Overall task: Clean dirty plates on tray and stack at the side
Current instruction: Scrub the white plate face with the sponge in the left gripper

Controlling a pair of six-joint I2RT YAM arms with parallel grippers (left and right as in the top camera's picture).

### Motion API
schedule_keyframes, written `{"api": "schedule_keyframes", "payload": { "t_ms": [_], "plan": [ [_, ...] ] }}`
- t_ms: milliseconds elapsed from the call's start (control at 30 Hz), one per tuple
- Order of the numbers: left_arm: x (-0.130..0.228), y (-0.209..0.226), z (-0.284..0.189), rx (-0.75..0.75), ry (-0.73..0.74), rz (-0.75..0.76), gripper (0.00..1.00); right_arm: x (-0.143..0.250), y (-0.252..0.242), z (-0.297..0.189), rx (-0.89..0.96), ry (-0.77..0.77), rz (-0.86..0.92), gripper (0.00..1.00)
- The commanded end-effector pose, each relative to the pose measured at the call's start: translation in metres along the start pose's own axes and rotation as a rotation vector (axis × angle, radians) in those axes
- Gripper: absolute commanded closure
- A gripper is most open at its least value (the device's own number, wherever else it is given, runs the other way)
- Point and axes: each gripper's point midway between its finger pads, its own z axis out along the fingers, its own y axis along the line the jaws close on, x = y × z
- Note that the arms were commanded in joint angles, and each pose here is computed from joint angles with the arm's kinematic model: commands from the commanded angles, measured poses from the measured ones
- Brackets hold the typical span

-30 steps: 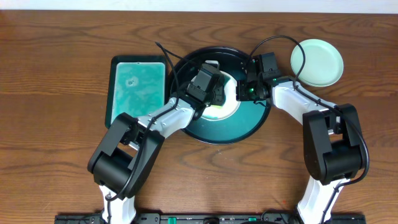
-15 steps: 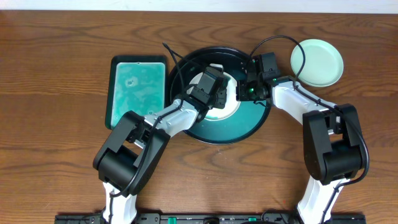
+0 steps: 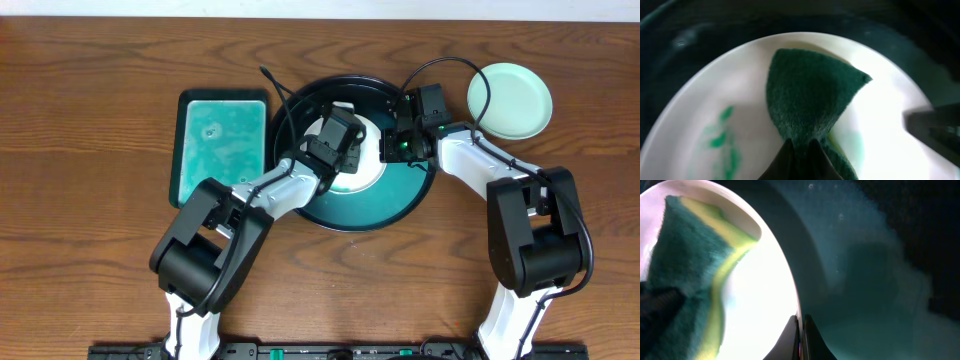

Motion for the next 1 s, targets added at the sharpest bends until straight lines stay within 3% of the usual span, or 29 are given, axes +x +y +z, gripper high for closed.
{"api": "schedule_keyframes", "payload": {
  "t_ms": [0,200,300,433,567,667,833,967],
  "plan": [
    [0.013,0.064,0.005,-0.219,0.043,-0.067,0.93,0.016,0.000,0.008,0.022,0.048,-0.027,0.99],
    [0.014,0.109,-0.013,-0.448,0.040,-0.045,0.93,0.014,-0.001,0.008,0.028,0.043,-0.028,0.99],
    [0.005,0.113,-0.024,-0.484,0.008,-0.044,0.93,0.014,-0.002,0.008,0.035,0.042,-0.028,0.99],
    [-0.010,0.091,-0.033,-0.358,-0.016,-0.092,0.93,0.014,-0.002,0.008,0.035,0.042,-0.028,0.99],
    [-0.008,0.016,-0.033,0.062,0.077,-0.164,0.93,0.014,-0.002,0.008,0.035,0.042,-0.028,0.99],
    [0.006,-0.010,-0.033,0.189,0.162,-0.282,0.93,0.014,-0.002,0.008,0.035,0.042,-0.028,0.99],
    [0.026,-0.010,-0.022,0.145,0.204,-0.271,0.93,0.014,-0.002,0.008,0.035,0.042,-0.028,0.99],
    [0.036,0.023,-0.010,-0.032,0.189,-0.205,0.93,0.014,-0.002,0.008,0.035,0.043,-0.028,0.99]
  ]
}}
